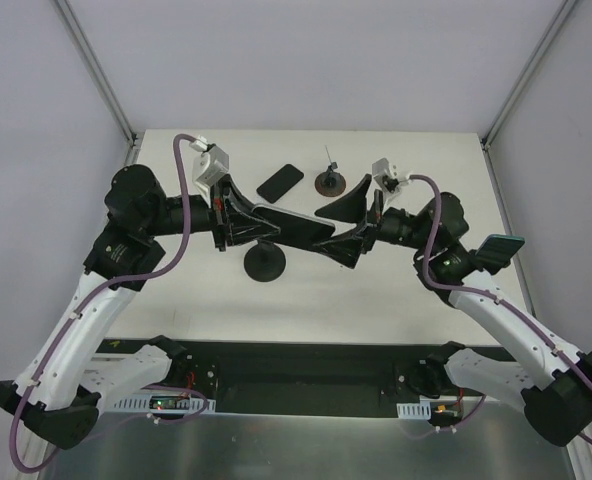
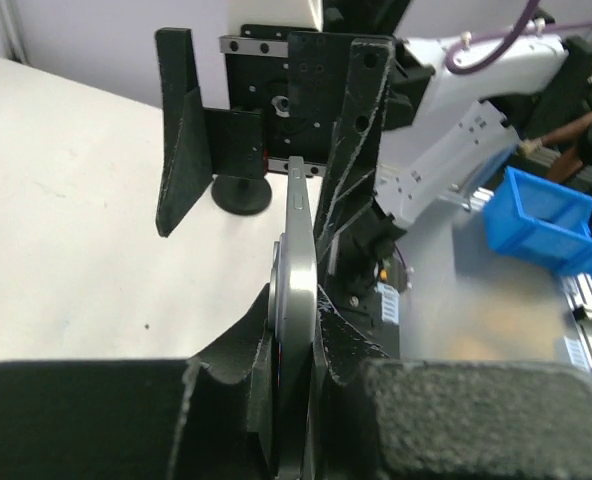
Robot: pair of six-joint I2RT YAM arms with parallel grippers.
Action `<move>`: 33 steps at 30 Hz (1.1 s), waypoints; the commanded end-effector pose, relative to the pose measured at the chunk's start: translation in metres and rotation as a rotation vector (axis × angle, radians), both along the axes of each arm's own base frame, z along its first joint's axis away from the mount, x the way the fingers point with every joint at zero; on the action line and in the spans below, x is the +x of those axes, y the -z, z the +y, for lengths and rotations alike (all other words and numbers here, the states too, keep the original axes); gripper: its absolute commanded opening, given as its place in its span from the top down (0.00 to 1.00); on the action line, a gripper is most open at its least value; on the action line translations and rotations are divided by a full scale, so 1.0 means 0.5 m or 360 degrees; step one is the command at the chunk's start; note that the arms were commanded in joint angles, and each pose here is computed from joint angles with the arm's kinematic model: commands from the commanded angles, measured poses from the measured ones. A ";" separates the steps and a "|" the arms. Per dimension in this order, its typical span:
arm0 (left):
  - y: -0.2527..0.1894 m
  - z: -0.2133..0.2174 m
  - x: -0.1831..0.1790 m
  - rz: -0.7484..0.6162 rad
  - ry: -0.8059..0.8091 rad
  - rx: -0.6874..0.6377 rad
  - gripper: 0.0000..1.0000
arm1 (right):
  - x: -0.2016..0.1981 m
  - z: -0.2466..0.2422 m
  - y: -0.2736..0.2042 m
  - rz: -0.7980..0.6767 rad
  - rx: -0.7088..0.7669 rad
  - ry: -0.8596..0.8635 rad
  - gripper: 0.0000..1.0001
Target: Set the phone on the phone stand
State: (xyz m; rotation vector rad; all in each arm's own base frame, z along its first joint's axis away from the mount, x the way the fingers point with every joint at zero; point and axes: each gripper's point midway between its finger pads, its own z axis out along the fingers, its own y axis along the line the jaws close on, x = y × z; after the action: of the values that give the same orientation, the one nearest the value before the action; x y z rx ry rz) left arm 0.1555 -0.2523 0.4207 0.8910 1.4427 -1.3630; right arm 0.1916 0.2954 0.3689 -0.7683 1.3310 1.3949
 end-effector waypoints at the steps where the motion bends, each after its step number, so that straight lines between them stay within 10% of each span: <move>1: 0.015 0.024 -0.058 -0.0114 0.0150 0.0153 1.00 | -0.072 -0.004 0.043 -0.0165 -0.0199 -0.0307 0.00; 14: 0.036 0.022 -0.052 -0.0007 0.0152 0.0216 1.00 | -0.116 0.061 0.038 -0.0136 -0.0212 -0.0573 0.53; 18: 0.035 0.017 -0.034 0.0052 0.0100 0.0223 1.00 | -0.111 0.080 0.039 -0.0125 -0.0212 -0.0572 0.99; 25: 0.038 0.001 0.008 0.0149 -0.0011 0.0126 0.69 | -0.066 0.086 0.017 -0.0131 -0.0056 -0.0310 0.99; 33: -0.030 0.002 -0.042 0.0054 0.0128 -0.0380 0.71 | -0.052 0.089 -0.026 -0.0083 0.0209 -0.0258 0.99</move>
State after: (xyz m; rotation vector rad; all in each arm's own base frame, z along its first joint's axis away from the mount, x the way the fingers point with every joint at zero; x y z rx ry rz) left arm 0.1587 -0.2544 0.3751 0.7797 1.5497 -1.4597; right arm 0.1508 0.3408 0.3220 -0.9820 1.3698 1.5684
